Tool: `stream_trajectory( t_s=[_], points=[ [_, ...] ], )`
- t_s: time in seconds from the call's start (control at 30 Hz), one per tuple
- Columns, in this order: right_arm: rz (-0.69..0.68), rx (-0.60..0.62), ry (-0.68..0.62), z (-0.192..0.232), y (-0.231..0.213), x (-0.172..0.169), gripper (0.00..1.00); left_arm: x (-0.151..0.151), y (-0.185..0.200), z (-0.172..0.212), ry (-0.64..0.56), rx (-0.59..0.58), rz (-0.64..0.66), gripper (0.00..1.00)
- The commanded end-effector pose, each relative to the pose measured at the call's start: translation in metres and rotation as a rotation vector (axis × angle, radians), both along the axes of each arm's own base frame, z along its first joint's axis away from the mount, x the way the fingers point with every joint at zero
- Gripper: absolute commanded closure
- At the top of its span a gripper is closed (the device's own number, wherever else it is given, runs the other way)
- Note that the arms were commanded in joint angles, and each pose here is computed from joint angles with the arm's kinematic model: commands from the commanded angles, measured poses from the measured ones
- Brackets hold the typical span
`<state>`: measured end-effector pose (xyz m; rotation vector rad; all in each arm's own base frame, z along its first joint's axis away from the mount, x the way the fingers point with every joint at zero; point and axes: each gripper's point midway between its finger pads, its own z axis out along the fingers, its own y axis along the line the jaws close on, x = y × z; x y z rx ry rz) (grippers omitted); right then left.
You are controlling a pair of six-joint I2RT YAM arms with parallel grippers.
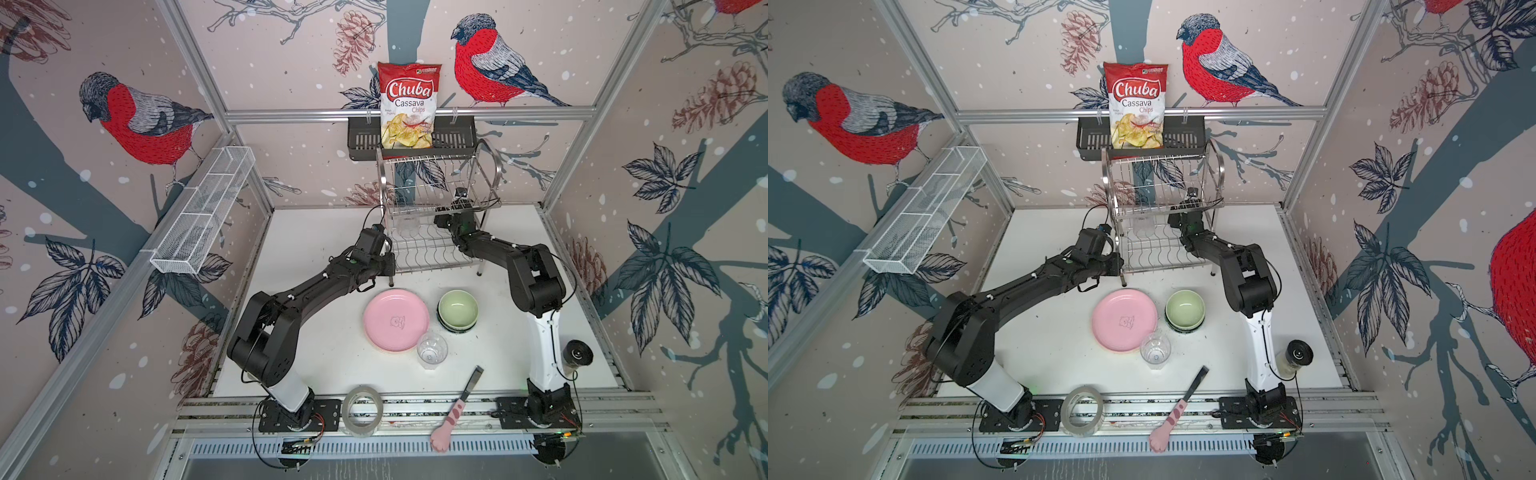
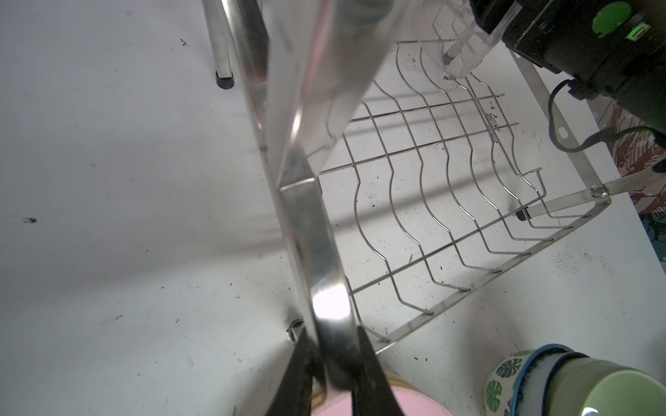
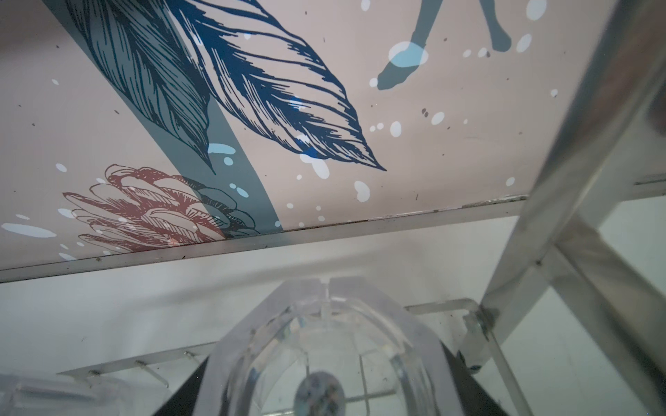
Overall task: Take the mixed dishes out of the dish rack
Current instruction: 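Grasp another clear cup in the rack with the right gripper, then lift the clear cup out of the rack with the right gripper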
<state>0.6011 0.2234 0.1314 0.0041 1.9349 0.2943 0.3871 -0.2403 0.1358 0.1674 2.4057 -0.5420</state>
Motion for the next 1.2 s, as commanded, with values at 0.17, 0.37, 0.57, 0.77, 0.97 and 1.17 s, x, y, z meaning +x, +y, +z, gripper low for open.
stream_trajectory(
  t_s=[0.17, 0.37, 0.57, 0.77, 0.97, 1.17],
  points=[
    [0.145, 0.008, 0.133, -0.027, 0.028, -0.034, 0.69, -0.014, -0.002, -0.012, 0.101, -0.030, 0.004, 0.86],
    [0.241, 0.071, 0.127, -0.010, 0.050, -0.054, 0.71, -0.013, -0.002, -0.012, 0.092, -0.037, 0.012, 0.86],
    [0.317, 0.193, 0.153, 0.001, 0.068, -0.076, 0.72, -0.013, -0.002, -0.014, 0.097, -0.044, 0.014, 0.86],
    [0.365, 0.322, 0.181, 0.007, 0.079, -0.093, 0.73, -0.016, 0.000, -0.018, 0.101, -0.047, 0.022, 0.86],
    [0.400, 0.447, 0.211, 0.008, 0.085, -0.111, 0.73, -0.016, -0.001, -0.019, 0.100, -0.051, 0.024, 0.86],
    [0.427, 0.531, 0.216, 0.016, 0.087, -0.122, 0.74, -0.018, 0.001, -0.021, 0.101, -0.047, 0.026, 0.86]
  ],
)
